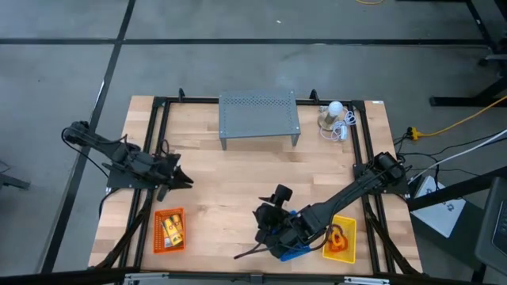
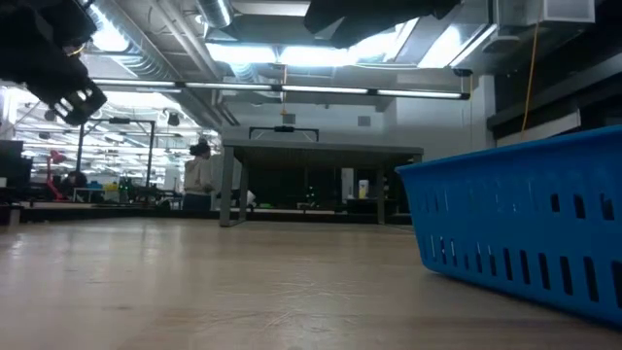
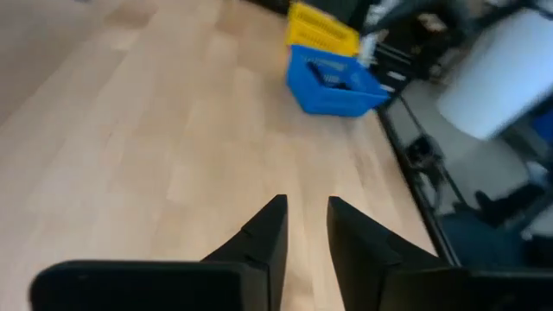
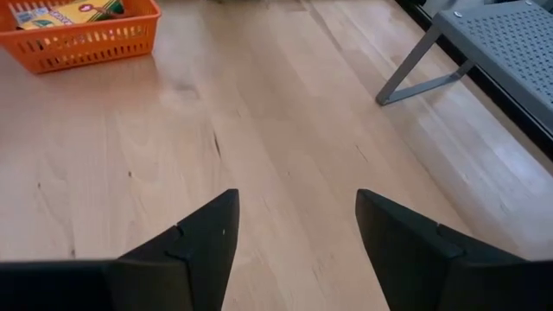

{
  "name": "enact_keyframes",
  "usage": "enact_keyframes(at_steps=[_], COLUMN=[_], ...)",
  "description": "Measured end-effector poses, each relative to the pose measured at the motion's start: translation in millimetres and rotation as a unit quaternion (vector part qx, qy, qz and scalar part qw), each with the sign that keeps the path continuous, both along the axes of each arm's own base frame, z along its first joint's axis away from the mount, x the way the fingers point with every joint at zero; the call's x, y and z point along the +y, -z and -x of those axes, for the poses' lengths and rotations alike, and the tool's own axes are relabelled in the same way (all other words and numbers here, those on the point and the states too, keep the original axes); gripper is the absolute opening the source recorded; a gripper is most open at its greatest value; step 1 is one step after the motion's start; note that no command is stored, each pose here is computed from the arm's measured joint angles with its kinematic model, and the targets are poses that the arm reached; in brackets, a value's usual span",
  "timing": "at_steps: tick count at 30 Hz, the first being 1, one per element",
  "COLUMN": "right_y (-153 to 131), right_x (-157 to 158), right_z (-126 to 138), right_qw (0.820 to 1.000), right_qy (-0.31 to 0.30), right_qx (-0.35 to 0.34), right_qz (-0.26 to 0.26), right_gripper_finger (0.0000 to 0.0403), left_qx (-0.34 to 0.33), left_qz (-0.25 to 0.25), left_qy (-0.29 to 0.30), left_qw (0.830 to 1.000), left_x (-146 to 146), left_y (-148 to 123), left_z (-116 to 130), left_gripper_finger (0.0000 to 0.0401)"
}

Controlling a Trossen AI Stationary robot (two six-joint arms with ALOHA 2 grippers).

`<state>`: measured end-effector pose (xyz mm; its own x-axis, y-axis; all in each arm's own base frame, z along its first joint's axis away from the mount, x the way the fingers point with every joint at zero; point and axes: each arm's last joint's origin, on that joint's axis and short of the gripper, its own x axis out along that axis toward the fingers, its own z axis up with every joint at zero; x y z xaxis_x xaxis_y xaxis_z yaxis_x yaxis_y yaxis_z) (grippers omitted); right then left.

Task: Pick & Place Office Desk Supplies
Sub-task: Put the orange bin onto the shelf

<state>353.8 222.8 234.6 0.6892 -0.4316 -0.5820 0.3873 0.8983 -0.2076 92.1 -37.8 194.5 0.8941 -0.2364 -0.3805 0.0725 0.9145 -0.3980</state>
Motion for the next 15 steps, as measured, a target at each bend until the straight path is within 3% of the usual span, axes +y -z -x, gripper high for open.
enact_keyframes(at_steps=[9,15], right_y=[1,1], right_x=[1,2], right_z=[1,1], right_qw=[1.0,1.0], right_qy=[-0.007,-0.013], right_qx=[0.009,0.013], right_qz=[-0.009,-0.004], right_gripper_finger=[0.0233,0.0233], left_qx=[0.089,0.095], left_qz=[0.1,0.076], left_qy=[-0.004,-0.009], left_qw=[0.991,0.993], left_x=[-17,-27], left_y=[12,-7], left_z=[-6,-7], left_gripper_finger=[0.0123,0.013])
